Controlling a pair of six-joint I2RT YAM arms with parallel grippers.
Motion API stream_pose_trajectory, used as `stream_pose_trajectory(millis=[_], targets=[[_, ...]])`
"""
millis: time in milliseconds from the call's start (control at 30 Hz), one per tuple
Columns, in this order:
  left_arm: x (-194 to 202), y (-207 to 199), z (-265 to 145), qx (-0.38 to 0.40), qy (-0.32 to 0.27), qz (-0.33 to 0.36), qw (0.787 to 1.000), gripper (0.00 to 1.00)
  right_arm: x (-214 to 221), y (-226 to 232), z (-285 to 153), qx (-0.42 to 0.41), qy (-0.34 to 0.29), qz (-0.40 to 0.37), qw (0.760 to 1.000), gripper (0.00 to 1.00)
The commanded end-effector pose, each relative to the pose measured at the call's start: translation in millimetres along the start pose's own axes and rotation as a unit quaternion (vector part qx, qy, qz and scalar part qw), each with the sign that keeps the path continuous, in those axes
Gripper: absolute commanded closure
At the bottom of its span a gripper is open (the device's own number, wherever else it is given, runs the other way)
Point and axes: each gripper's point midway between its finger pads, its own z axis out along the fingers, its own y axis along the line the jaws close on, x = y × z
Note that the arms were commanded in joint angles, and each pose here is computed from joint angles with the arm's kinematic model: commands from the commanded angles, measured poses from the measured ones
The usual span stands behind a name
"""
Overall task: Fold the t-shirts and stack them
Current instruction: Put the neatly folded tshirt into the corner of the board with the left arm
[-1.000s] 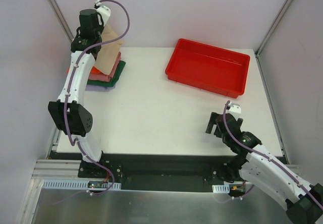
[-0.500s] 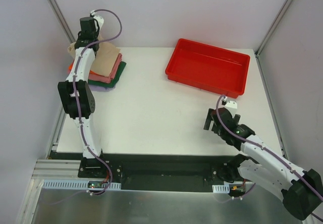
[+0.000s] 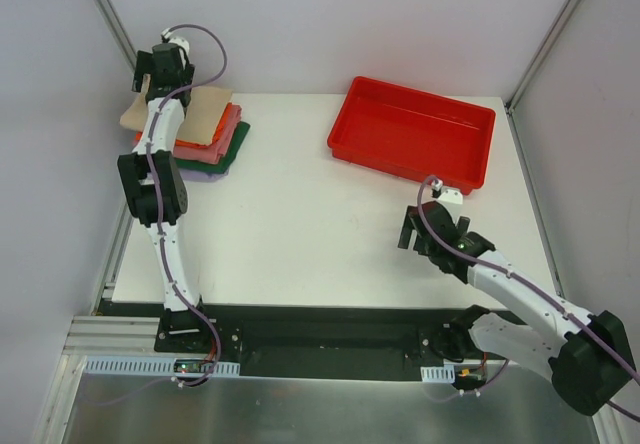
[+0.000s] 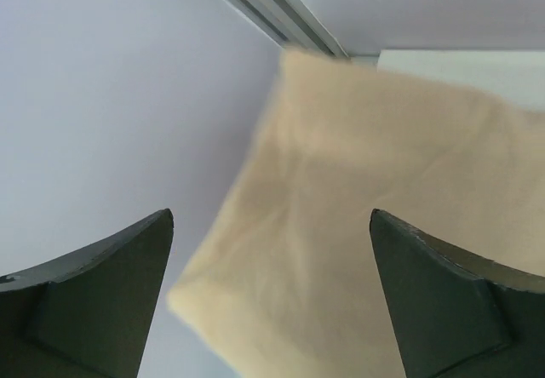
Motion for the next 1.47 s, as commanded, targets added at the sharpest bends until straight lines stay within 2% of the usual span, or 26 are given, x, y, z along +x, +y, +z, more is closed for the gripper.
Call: stream_pose_trajectory(millis=[0,200,333,400,433,500,533,567,633,700,800,867,933,1000,1133,1233,1433], targets=[[-31.8,35.0,-18.1,-0.047,-0.04,-0.078,0.995,0.01,-17.4,0.0,-3.4,0.017,-0.012,0.002,1.0,0.04],[-47.4,54.7,-72.6,-0.037,-0.056,-0.158,0.985,0.01,-14.0,-0.8,-9.0,0.006,-0.009,0.011,1.0,0.04],[-62.0,46.6,-144.9,0.035,-0.054,-0.256,0.964,0.01,-11.8,-1.7,-15.7,-0.019,-0.021,0.026,0.999,0.04],[-52.1,24.9,-183.7,0.108,-0.038,-0.328,0.938,0.01,-12.6,-5.2,-17.0,-0.02,-0.032,0.039,0.999,0.04],[-42.4,10.9,-204.7,0.148,-0.026,-0.369,0.917,0.01,-11.5,-6.6,-16.9,-0.021,-0.036,0.043,0.998,0.04],[-25.3,-16.8,-250.8,0.227,0.005,-0.455,0.861,0.01,-11.1,-6.9,-18.6,-0.029,-0.041,0.057,0.997,0.04],[-9.5,-39.9,-269.4,0.264,0.033,-0.472,0.841,0.01,-10.4,-5.3,-19.7,-0.037,-0.042,0.062,0.997,0.04],[1.3,-56.7,-291.0,0.285,0.047,-0.479,0.829,0.01,-10.2,-3.4,-22.1,-0.047,-0.042,0.066,0.996,0.04],[44.5,-111.9,-332.3,0.294,0.079,-0.439,0.845,0.01,-11.7,-0.8,-26.4,-0.065,-0.051,0.075,0.994,0.04],[76.6,-147.4,-373.2,0.323,0.082,-0.388,0.859,0.01,-13.7,2.7,-29.4,-0.09,-0.069,0.079,0.99,0.04],[151.8,-189.9,-415.5,0.368,0.126,-0.331,0.86,0.01,-15.5,6.0,-33.4,-0.127,-0.101,0.119,0.98,0.04],[205.0,-196.9,-426.7,0.357,0.152,-0.33,0.86,0.01,-9.8,10.1,-30.7,-0.152,-0.112,0.143,0.972,0.04],[239.0,-199.4,-433.0,0.363,0.162,-0.333,0.855,0.01,-4.0,13.1,-27.4,-0.173,-0.122,0.143,0.967,0.04],[248.8,-195.8,-435.4,0.369,0.153,-0.35,0.847,0.01,-3.8,8.1,-26.6,-0.169,-0.134,0.15,0.965,0.04],[231.9,-183.2,-442.8,0.391,0.11,-0.377,0.833,0.01,-0.5,6.2,-28.4,-0.177,-0.137,0.168,0.96,0.04],[225.0,-174.8,-440.9,0.383,0.094,-0.377,0.838,0.01,-0.1,13.2,-31.2,-0.203,-0.141,0.165,0.955,0.04],[229.9,-172.3,-437.3,0.365,0.106,-0.365,0.85,0.01,2.0,17.1,-33.7,-0.214,-0.132,0.168,0.953,0.04]])
